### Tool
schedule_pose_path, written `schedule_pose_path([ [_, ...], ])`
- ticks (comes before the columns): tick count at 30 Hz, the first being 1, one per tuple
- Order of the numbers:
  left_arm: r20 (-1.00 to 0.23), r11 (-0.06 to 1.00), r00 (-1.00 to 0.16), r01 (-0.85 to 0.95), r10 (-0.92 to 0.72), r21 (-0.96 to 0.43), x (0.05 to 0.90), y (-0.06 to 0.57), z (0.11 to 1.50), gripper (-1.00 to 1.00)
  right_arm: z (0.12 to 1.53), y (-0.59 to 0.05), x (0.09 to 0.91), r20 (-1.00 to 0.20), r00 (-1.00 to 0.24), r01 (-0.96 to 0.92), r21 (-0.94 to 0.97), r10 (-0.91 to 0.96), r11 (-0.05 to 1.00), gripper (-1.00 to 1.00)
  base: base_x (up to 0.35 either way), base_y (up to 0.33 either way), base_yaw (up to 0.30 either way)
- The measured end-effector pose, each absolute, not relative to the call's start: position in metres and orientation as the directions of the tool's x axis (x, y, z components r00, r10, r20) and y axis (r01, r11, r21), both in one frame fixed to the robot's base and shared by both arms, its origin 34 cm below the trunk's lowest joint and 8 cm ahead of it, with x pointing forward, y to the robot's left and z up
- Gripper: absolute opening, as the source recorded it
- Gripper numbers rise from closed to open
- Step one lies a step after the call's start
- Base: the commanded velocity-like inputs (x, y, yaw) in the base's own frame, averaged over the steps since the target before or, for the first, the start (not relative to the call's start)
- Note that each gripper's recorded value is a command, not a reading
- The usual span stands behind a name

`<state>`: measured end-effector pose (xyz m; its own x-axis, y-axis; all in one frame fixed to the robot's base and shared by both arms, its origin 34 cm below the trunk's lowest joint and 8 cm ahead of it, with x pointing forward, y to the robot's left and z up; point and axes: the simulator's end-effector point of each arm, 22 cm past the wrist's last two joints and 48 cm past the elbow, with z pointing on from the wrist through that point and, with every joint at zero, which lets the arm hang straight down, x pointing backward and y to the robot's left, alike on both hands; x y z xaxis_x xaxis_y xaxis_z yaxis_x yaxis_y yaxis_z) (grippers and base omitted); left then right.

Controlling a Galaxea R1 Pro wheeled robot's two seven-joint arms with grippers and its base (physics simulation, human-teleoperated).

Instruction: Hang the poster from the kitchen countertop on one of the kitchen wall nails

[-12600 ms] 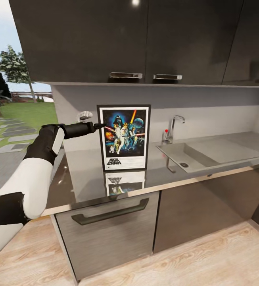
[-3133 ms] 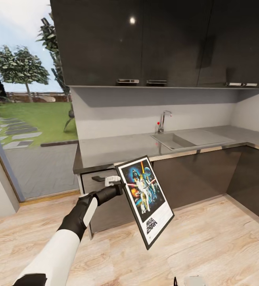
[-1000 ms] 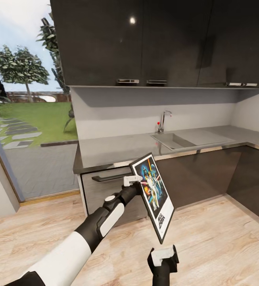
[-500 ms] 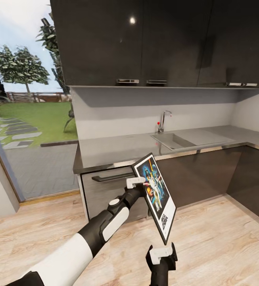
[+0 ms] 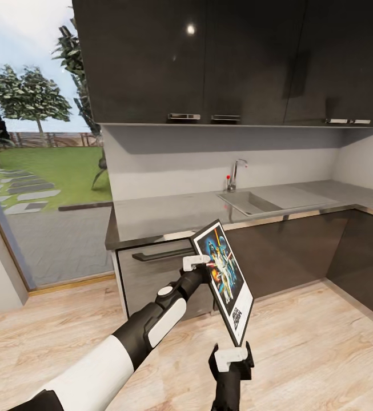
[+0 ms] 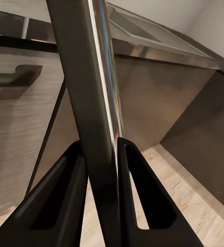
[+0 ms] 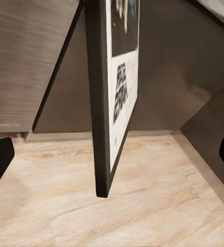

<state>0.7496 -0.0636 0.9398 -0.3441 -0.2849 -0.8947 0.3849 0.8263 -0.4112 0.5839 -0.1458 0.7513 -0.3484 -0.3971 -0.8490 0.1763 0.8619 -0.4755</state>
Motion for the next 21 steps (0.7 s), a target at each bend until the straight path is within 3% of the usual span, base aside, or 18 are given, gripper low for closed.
schedule_pose_path([
  [21, -0.88, 0.787, -0.379, 0.431, -0.287, -0.442, 0.73, -0.091, 0.94, -1.0, 0.755, -0.15, 0.601, -0.863, -0.364, 0.195, -0.439, -0.351, 0.877, 1.0, 0.0, 0.0, 0.0],
])
